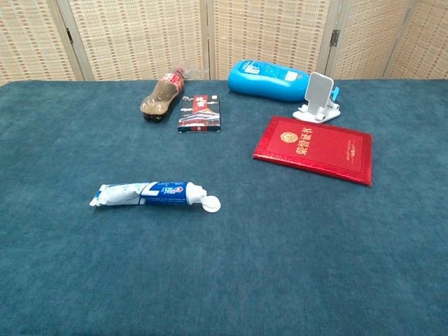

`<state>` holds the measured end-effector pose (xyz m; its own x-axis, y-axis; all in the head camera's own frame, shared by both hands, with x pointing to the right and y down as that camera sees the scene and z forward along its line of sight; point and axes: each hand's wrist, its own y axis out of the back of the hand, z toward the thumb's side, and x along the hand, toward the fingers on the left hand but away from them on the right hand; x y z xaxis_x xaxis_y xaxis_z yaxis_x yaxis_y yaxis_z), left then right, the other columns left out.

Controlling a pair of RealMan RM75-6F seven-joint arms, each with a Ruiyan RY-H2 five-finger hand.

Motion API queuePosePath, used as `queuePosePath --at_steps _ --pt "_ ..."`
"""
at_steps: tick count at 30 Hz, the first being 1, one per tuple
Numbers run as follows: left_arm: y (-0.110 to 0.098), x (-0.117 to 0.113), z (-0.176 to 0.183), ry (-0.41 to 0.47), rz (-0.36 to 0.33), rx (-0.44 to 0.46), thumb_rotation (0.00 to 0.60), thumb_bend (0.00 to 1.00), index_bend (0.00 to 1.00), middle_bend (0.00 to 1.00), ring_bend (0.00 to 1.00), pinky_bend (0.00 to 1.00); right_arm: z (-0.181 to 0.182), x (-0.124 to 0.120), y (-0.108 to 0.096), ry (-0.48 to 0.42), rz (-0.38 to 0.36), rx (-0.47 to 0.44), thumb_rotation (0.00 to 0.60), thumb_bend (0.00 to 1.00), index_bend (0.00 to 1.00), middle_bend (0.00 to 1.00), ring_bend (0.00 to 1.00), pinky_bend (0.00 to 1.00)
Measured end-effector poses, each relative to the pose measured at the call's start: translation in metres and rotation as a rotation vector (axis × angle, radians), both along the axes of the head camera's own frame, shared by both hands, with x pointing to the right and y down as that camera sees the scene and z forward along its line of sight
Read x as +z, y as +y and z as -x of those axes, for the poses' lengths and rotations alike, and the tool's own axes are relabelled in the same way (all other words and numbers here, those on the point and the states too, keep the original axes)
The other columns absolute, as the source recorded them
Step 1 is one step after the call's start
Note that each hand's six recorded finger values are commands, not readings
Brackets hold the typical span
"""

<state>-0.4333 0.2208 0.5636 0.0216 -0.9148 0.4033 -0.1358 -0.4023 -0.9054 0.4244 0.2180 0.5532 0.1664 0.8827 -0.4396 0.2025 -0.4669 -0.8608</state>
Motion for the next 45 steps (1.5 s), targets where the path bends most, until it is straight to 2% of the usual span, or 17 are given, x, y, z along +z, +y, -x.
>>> queuePosePath --at_steps 12,21,29,35,45 --pt "-0.005 0.002 -0.005 0.002 -0.008 0.026 0.600 0.34 0.35 0.34 0.31 0.17 0.002 -0.005 -0.005 -0.009 -0.035 -0.006 0.562 0.00 0.00 0.00 0.00 0.00" --pt "-0.016 0.012 -0.026 0.050 0.034 0.091 0.600 0.34 0.25 0.33 0.27 0.17 0.002 -0.010 -0.005 -0.014 -0.054 0.000 0.565 0.00 0.00 0.00 0.00 0.00" --pt "-0.035 0.034 -0.076 0.126 0.095 0.231 0.600 0.34 0.16 0.28 0.24 0.17 0.001 -0.013 -0.006 -0.008 -0.058 -0.005 0.563 0.00 0.00 0.00 0.00 0.00" --pt "-0.043 0.057 -0.122 0.157 0.154 0.351 0.600 0.34 0.18 0.28 0.24 0.17 0.000 -0.014 -0.005 -0.011 -0.060 -0.002 0.564 0.00 0.00 0.00 0.00 0.00" --pt "-0.042 0.099 -0.164 0.134 0.244 0.425 0.600 0.34 0.23 0.28 0.25 0.17 -0.001 -0.016 -0.004 -0.016 -0.065 0.002 0.563 0.00 0.00 0.00 0.00 0.00"
